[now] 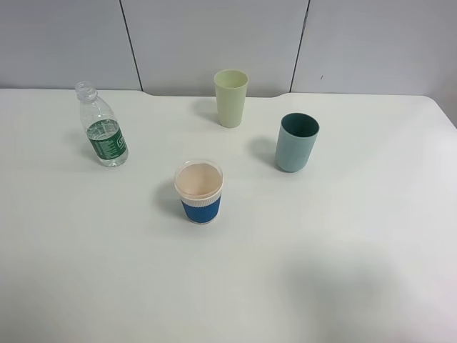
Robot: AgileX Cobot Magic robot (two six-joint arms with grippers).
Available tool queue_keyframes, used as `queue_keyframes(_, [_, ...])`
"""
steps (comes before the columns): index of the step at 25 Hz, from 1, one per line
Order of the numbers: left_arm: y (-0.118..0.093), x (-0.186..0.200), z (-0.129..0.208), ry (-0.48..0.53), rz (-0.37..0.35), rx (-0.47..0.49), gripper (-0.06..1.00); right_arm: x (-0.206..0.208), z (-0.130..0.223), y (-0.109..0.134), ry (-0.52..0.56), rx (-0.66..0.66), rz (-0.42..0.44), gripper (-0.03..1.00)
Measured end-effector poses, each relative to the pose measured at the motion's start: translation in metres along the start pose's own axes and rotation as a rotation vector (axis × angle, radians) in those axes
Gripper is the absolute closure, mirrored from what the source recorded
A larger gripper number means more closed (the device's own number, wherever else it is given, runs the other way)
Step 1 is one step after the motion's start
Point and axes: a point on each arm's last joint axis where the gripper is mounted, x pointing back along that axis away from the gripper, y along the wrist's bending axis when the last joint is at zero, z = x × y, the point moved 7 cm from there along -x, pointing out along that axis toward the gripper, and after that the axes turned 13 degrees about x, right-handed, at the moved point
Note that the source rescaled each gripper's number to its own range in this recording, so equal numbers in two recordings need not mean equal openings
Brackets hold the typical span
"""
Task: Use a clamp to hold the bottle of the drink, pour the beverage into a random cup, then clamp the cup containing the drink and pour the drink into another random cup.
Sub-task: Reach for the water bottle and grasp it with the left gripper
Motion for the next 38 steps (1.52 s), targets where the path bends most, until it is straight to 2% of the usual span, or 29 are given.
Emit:
queue_keyframes(17, [0.0,0.0,0.0,0.0,0.0,0.0,-0.06,0.0,0.0,0.0,0.0,0.0,0.0,-0.03])
queue_keyframes(20, [-0.001,-0.004,0.0,0.029,-0.005,0.0,-0.06,0.0,0.0,0.0,0.0,0.0,0.0,-0.03])
queue_keyframes(28, [-0.021,-0.033,-0.04,0.05,0.022,-0.041,-0.06,0.0,0.0,0.0,0.0,0.0,0.0,-0.03])
queue_keyframes(34, [-0.045,-0.073,-0.037,0.197,0.107,-0.148,-0.06,0.0,0.0,0.0,0.0,0.0,0.0,-0.03])
queue_keyframes(38, [-0.062,-0.092,-0.021,0.321,0.16,-0.271,-0.06,0.0,0.0,0.0,0.0,0.0,0.0,-0.03])
